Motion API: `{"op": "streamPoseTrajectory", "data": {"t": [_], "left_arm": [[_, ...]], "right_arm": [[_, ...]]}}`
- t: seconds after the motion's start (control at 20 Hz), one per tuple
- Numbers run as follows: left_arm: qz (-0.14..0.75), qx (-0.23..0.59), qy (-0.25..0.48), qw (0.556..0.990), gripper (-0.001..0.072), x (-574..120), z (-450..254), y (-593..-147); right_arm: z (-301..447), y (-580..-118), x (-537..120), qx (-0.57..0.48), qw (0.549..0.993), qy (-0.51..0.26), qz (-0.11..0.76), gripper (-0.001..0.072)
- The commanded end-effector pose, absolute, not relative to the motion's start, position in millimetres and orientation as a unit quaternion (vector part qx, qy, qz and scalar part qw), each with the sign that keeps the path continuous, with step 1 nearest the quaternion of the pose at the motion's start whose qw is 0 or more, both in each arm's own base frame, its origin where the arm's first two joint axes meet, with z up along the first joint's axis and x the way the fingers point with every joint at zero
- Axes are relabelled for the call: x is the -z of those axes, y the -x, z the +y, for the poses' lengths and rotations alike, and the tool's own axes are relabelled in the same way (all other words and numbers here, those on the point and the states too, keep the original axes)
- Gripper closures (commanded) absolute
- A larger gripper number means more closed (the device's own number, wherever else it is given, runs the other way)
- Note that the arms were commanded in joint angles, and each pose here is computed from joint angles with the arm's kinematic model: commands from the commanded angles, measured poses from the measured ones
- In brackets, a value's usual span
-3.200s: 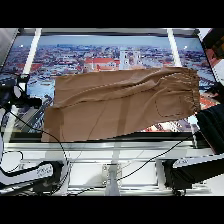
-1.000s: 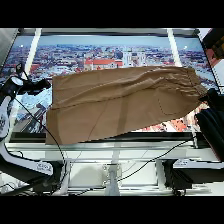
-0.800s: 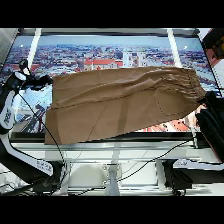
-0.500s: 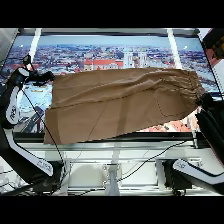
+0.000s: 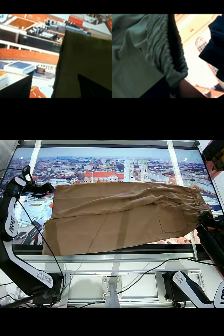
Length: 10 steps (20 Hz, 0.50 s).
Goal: Fold the clothes and pants, and hang the long-sleeved shirts on hangers.
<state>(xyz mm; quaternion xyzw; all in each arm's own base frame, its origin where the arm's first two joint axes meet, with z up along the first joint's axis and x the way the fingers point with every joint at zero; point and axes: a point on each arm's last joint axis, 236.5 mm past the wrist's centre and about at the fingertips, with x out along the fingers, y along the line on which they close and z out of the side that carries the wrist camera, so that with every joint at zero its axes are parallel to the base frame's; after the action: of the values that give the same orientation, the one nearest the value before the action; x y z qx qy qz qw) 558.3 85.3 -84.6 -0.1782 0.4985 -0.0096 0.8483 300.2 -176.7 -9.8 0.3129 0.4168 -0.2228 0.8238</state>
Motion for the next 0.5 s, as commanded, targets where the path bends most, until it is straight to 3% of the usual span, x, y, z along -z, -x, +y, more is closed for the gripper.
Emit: {"op": "streamPoseTrajectory", "data": {"t": [0.0, 0.2, 0.3, 0.35, 0.4, 0.45], "left_arm": [[0.530, 0.032, 0.174, 0.829, 0.0150, 103.5, 71.0, -547.2], [0.537, 0.066, 0.170, 0.824, 0.0156, 116.9, 40.2, -550.7], [0.517, 0.071, 0.159, 0.838, 0.0312, 117.2, 29.9, -564.5], [0.494, 0.061, 0.152, 0.854, 0.0433, 112.5, 31.2, -577.6], [0.461, 0.047, 0.144, 0.874, 0.0633, 104.0, 35.5, -593.6], [0.429, 0.032, 0.139, 0.892, 0.0682, 93.7, 42.0, -607.9]], "right_arm": [[-178.2, -298.1, 9.0, 0.230, 0.826, -0.309, 0.411, 0.0678], [-178.1, -298.1, 9.0, 0.230, 0.826, -0.310, 0.412, 0.0678], [-177.3, -298.5, 8.9, 0.229, 0.825, -0.312, 0.411, 0.0678], [-176.5, -299.2, 8.5, 0.228, 0.825, -0.315, 0.410, 0.0678], [-175.9, -299.7, 8.2, 0.227, 0.825, -0.317, 0.409, 0.0678], [-175.4, -300.1, 8.0, 0.226, 0.825, -0.319, 0.408, 0.0678]]}}
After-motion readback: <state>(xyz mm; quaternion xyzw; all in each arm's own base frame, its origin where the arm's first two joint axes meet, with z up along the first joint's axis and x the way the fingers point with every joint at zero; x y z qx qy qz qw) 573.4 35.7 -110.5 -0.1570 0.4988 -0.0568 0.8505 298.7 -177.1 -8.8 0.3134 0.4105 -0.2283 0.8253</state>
